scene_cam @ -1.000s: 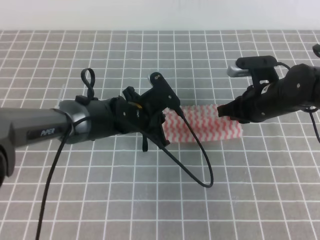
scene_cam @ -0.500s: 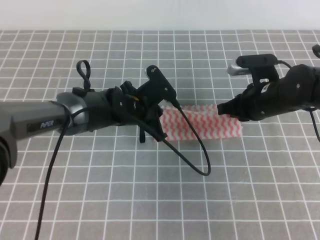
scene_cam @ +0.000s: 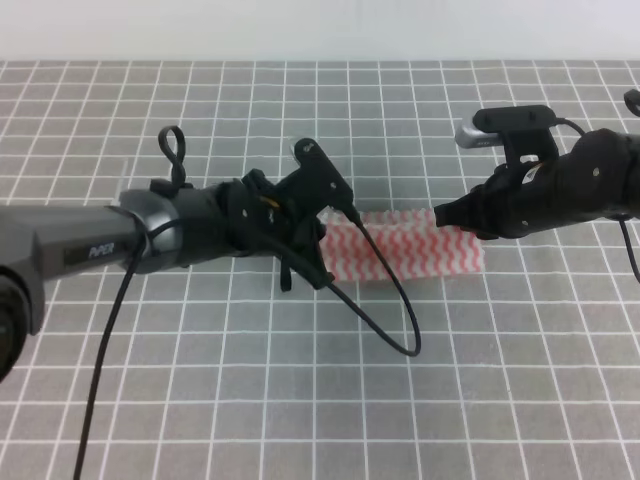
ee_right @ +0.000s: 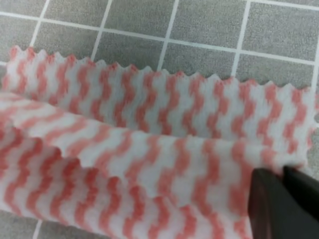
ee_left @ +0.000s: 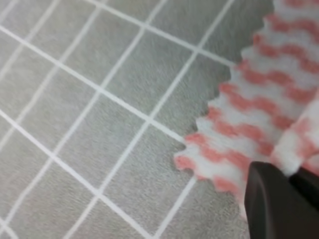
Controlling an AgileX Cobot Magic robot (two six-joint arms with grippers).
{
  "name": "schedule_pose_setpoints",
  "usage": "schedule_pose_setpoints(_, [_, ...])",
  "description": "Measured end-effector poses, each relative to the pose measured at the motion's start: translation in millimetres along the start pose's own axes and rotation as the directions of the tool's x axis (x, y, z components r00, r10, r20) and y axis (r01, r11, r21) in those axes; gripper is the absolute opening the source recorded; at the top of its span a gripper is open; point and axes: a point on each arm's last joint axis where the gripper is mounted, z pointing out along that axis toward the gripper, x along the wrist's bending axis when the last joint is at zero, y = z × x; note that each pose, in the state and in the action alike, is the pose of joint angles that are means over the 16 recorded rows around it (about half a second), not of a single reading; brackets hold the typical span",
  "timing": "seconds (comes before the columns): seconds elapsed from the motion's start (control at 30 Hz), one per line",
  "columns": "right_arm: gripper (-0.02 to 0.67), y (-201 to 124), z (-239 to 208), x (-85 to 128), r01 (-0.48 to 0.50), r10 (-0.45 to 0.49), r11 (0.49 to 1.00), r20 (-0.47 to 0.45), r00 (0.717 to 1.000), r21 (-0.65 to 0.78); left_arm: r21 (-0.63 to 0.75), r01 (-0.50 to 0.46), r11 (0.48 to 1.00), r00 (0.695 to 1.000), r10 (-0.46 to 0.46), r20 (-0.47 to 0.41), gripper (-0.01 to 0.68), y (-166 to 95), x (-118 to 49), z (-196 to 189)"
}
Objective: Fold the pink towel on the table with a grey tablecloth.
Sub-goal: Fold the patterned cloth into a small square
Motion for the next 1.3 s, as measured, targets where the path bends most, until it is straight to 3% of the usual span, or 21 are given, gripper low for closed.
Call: schedule_pose_setpoints(1.3, [-0.007, -2.8, 11.0, -2.8, 0.0, 0.0, 1.0, 0.011, 1.0, -0.007, -0.002, 0.006, 1.0, 1.0, -0.006, 0.013, -0.002, 3.0, 13.0, 11.5])
